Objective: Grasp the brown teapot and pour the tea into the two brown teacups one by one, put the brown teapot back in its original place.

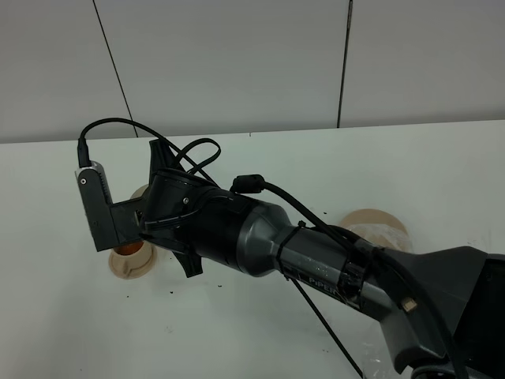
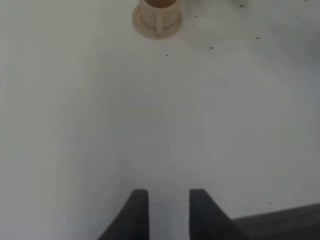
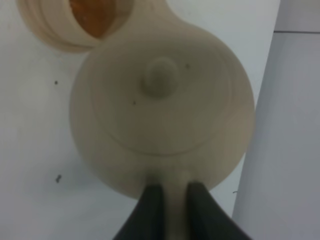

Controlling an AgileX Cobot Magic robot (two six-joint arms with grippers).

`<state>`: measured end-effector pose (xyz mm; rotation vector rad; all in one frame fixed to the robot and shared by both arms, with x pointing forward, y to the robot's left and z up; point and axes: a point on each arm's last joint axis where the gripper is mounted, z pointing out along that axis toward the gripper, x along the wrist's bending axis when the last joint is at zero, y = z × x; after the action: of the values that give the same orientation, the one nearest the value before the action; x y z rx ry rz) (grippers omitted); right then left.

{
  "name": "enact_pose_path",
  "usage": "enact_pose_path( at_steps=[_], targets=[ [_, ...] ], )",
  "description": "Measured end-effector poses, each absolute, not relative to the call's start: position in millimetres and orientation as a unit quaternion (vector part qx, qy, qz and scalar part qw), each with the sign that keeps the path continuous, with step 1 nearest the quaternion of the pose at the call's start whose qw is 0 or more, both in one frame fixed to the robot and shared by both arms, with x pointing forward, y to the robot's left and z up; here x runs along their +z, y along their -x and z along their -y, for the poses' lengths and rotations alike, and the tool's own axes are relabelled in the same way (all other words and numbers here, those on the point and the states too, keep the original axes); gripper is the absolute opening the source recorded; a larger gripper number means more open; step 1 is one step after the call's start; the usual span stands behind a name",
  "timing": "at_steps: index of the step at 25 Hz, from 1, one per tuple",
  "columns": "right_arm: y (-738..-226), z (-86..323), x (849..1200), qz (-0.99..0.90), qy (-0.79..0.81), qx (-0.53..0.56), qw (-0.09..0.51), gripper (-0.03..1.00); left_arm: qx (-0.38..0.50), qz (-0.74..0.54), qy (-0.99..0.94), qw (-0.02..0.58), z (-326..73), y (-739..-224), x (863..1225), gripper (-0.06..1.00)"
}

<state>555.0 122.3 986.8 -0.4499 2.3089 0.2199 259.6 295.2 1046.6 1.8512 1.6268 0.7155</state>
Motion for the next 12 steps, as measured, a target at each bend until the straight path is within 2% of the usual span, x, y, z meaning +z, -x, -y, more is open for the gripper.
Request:
enact_pose_path(
  at_steps=[12],
  targets=[
    [-555.2, -122.5, 987.5, -0.901, 0.182, 0.081, 0.386, 0.10, 0.267, -0.608, -0.692, 0.284, -295.2, -259.6, 1046.6, 0.27]
  ],
)
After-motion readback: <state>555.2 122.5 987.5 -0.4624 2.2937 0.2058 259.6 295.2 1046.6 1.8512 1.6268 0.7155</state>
